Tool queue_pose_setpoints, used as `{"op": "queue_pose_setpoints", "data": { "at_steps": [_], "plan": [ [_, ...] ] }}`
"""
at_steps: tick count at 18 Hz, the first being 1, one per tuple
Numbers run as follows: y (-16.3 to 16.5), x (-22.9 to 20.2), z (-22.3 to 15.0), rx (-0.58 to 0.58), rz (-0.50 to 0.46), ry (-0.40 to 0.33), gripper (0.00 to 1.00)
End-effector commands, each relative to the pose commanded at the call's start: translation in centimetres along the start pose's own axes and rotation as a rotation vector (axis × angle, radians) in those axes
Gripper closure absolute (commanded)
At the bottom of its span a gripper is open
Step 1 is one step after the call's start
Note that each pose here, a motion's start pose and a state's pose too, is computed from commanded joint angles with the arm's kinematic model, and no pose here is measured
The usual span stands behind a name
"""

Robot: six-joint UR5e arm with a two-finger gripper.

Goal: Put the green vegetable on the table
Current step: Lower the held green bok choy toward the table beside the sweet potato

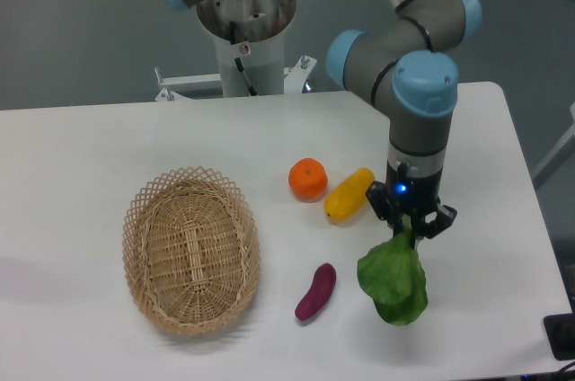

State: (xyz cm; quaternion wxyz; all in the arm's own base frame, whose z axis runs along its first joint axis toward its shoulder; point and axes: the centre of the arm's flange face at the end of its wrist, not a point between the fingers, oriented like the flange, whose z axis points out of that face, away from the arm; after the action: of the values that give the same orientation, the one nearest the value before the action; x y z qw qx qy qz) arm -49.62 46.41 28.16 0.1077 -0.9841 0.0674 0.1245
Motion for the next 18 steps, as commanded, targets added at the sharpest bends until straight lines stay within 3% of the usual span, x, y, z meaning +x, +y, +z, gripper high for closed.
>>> {"op": "queue_pose_setpoints", "data": {
  "at_steps": [6,12,15,16,18],
  "plan": [
    [0.3,0.2,3.9,-0.004,0.011,0.015,0.67],
    [1.1,2.0,4.9,-0.019,0.010,0.050,0.66],
    [1.1,2.0,4.9,-0.019,0.011,0.050,0.58],
    [1.1,2.0,4.9,-0.019,0.011,0.050,0.50],
    [1.1,1.7,4.8,-0.019,0.015,0.044,0.00]
  ]
}}
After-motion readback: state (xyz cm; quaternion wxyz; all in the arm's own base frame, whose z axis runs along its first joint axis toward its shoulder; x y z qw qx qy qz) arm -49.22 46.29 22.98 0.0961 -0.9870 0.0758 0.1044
